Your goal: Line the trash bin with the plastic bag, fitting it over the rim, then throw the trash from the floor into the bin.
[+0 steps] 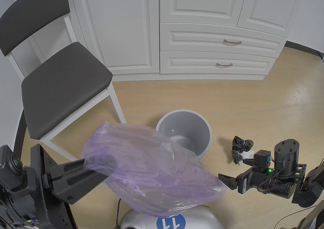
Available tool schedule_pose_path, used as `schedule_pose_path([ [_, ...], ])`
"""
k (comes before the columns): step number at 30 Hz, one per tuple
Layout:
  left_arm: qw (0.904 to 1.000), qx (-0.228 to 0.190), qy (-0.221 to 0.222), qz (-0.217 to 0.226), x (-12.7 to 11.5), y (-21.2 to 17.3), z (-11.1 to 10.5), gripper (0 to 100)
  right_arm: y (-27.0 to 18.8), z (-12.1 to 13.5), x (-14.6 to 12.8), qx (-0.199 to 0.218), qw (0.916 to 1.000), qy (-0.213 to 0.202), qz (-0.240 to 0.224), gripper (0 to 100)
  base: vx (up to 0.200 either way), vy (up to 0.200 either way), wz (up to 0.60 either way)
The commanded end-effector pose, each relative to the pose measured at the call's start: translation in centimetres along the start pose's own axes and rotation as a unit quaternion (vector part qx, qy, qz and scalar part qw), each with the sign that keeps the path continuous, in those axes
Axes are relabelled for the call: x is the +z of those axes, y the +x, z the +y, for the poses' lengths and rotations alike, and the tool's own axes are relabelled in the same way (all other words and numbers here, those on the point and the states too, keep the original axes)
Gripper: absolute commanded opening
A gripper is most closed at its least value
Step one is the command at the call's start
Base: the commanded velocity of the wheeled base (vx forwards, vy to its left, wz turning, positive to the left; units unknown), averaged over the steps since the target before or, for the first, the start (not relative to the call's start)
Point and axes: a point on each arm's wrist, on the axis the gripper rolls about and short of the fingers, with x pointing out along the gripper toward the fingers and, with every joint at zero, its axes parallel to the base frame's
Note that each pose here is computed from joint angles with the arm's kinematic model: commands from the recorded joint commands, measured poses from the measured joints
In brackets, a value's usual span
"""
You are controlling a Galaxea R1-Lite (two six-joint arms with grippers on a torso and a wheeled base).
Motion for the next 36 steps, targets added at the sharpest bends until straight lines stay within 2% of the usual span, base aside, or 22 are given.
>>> schedule_pose_path([
  [1, 1.0000, -0.001, 0.000, 0.003, -0.1, 0.1, 0.0, 0, 0.0, -0.4, -0.7, -0.008, 0.9998, -0.002, 0.017, 100, 0.000, 0.000, 0.00],
  [5, 1.0000, -0.001, 0.000, 0.006, -0.2, 0.2, 0.0, 0, -0.6, -1.1, -0.7, -0.023, 0.9996, -0.012, 0.012, 100, 0.000, 0.000, 0.00],
  [8, 1.0000, 0.001, 0.000, 0.008, -0.3, 0.3, 0.0, 0, -1.2, -2.4, -1.3, -0.045, 0.9973, -0.053, 0.024, 100, 0.000, 0.000, 0.00],
  [9, 1.0000, 0.001, 0.000, 0.008, -0.3, 0.3, 0.0, 0, -1.2, -2.4, -1.3, -0.045, 0.9972, -0.055, 0.023, 100, 0.000, 0.000, 0.00],
  [10, 0.9999, 0.006, 0.000, 0.009, -0.3, 0.5, 0.2, 0, -1.6, -2.8, -1.2, -0.051, 0.9962, -0.068, 0.017, 100, 0.000, 0.000, 0.00],
  [11, 0.9999, 0.006, -0.001, 0.009, -0.3, 0.5, 0.2, 0, -1.6, -2.8, -1.1, -0.051, 0.9962, -0.068, 0.016, 100, 0.000, 0.000, 0.00],
  [14, 1.0000, 0.008, 0.000, 0.002, 0.0, 0.4, 0.2, 0, -2.9, -2.8, 0.6, -0.053, 0.9960, -0.065, -0.031, 100, 0.000, 0.000, 0.00],
  [16, 0.9999, 0.011, 0.000, 0.004, -0.1, 0.5, 0.2, 0, -3.2, -2.7, 1.6, -0.051, 0.9959, -0.065, -0.036, 100, 0.000, 0.000, 0.00],
  [19, 0.9999, 0.014, 0.001, 0.006, -0.1, 0.6, 0.3, 0, -3.9, -2.5, 2.6, -0.033, 0.9970, -0.068, -0.016, 100, 0.000, 0.000, 0.00],
  [24, 0.9999, 0.016, 0.003, -0.001, 0.2, 0.4, 0.3, 0, -6.0, -2.5, 3.0, 0.048, 0.9967, -0.062, 0.021, 100, 0.000, 0.000, 0.00],
  [36, 0.9995, 0.024, 0.017, -0.011, 0.5, 0.2, 0.6, 0, -6.6, -2.6, 2.8, 0.050, 0.9966, -0.062, 0.019, 100, 0.000, 0.000, 0.00],
])
